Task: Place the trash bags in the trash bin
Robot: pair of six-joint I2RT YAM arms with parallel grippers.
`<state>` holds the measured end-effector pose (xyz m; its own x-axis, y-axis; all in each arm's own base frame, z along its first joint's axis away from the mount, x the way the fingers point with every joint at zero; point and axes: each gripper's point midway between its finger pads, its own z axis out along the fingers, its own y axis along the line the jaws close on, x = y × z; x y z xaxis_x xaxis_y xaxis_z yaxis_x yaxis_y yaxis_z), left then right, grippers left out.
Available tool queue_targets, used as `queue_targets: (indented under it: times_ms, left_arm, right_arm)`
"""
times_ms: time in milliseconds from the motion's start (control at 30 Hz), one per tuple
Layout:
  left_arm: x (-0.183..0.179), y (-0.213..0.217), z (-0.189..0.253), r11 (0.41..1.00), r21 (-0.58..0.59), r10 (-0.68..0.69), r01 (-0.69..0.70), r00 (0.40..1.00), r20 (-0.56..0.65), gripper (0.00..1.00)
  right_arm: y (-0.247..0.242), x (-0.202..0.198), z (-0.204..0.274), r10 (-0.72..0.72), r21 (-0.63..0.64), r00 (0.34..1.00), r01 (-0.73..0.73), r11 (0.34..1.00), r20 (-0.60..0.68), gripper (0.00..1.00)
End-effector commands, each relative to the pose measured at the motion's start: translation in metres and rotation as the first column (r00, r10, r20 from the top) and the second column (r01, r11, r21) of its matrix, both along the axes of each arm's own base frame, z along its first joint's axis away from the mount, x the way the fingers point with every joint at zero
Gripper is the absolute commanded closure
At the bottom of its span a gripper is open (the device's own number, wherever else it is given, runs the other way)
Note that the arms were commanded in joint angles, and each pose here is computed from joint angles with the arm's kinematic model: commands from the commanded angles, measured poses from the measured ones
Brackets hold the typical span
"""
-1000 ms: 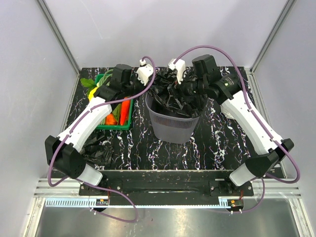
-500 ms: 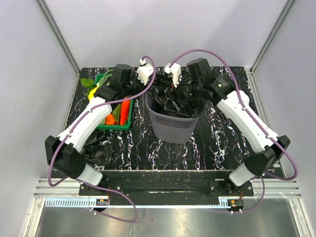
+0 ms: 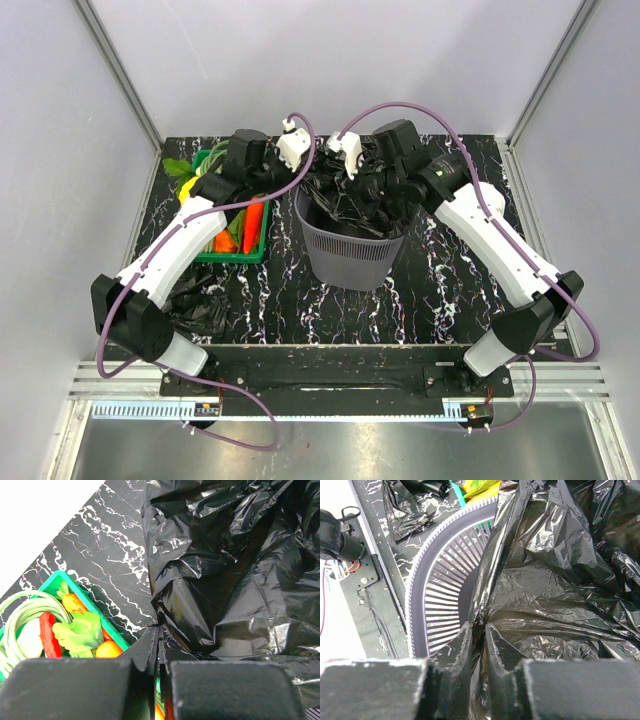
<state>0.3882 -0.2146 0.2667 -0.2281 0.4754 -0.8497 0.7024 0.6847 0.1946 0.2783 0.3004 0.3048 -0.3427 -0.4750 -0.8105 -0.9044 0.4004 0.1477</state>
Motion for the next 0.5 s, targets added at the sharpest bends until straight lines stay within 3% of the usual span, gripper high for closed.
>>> queue_targets:
  times_ms: [0,467]
  left_arm:
    - [0.001,-0.004,0.028,0.998,-0.055,-0.001,0.005,0.997,0.074,0.99]
    - [-0.008,0.004,0.049,0.999,-0.002,-0.035,0.035,0.992,0.118,1.0]
  right_arm:
    - [0.005,-0.006,0.02,0.03,0.041,0.999,-0.031,0.999,0.037,0.83]
    - [0.0,-0.041,0.056,0.109,0.107,0.992,-0.115,0.988,0.055,0.9]
